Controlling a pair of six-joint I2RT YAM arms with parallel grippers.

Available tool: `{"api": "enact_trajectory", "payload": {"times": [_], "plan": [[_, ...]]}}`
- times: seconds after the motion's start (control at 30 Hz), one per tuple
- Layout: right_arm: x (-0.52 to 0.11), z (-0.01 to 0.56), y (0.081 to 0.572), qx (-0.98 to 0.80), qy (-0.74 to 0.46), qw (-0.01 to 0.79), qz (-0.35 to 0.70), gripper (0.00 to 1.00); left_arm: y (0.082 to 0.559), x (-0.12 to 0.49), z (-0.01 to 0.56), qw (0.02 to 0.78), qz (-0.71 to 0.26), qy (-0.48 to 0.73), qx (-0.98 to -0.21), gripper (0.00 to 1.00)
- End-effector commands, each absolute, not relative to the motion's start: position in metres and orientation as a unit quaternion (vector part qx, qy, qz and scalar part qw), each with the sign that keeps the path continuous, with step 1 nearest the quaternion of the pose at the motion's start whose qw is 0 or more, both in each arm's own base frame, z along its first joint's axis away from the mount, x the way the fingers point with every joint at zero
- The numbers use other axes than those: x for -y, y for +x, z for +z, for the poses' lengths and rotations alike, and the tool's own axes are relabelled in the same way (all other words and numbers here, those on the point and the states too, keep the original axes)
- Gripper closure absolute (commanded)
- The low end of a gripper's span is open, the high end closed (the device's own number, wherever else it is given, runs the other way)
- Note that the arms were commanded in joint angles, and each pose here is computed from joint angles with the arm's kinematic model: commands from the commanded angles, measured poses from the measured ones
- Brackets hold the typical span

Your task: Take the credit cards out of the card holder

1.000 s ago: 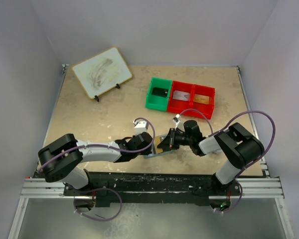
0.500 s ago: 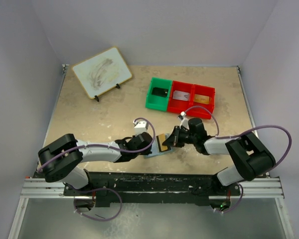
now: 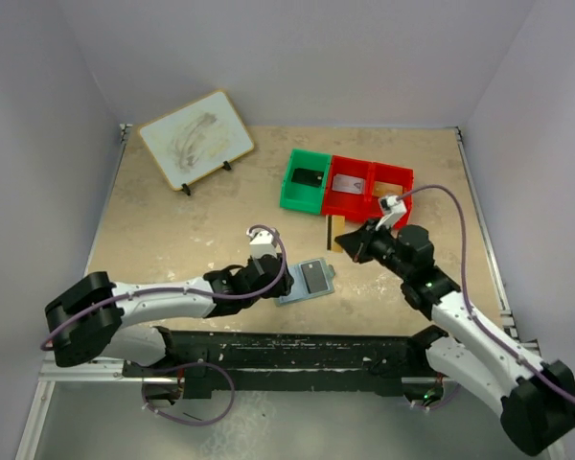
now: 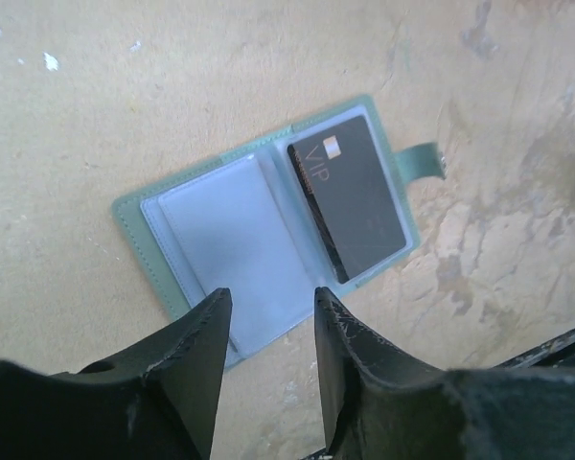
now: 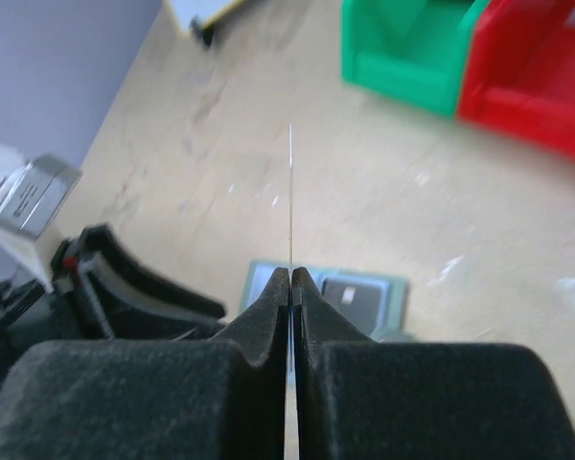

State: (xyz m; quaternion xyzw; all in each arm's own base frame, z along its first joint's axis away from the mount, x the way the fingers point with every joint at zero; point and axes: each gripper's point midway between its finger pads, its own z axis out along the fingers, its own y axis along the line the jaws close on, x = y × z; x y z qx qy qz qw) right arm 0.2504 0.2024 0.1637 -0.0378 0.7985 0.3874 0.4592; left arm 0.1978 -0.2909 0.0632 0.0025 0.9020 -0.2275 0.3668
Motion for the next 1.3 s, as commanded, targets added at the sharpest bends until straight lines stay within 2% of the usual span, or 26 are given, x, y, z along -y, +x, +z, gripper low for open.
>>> {"api": "enact_trajectory", "payload": {"times": [0.0, 0.17, 0.27, 0.47, 0.6, 0.8, 1.07, 1.27], "plan": [[-0.139, 0.199, 0.282, -0.784, -0.005, 0.581, 0.219, 1.0, 0.207, 0.279, 0.09, 0.407, -0.219, -0.011, -0.887, 0.59], [-0.094, 0.228, 0.314, -0.774, -0.002, 0.63, 0.063, 1.0, 0.206, 0.271, 0.094, 0.411, -0.212, -0.013, -0.887, 0.55], [-0.082, 0.227, 0.339, -0.798, -0.021, 0.602, -0.007, 1.0, 0.205, 0.267, 0.094, 0.411, -0.208, -0.017, -0.887, 0.53], [-0.042, 0.217, 0.377, -0.833, 0.018, 0.551, -0.044, 1.0, 0.203, 0.258, 0.101, 0.416, -0.207, -0.02, -0.885, 0.51], [-0.027, 0.19, 0.388, -0.856, 0.046, 0.512, -0.05, 1.0, 0.201, 0.249, 0.105, 0.422, -0.204, -0.023, -0.883, 0.51], [-0.045, 0.149, 0.4, -0.883, 0.026, 0.469, -0.009, 1.0, 0.2, 0.242, 0.108, 0.427, -0.199, -0.026, -0.881, 0.5], [-0.069, 0.139, 0.422, -0.889, -0.026, 0.456, 0.034, 1.0, 0.2, 0.233, 0.112, 0.434, -0.193, -0.03, -0.879, 0.5], [-0.07, 0.124, 0.435, -0.9, -0.06, 0.432, 0.018, 1.0, 0.199, 0.228, 0.112, 0.435, -0.186, -0.032, -0.881, 0.49]]}}
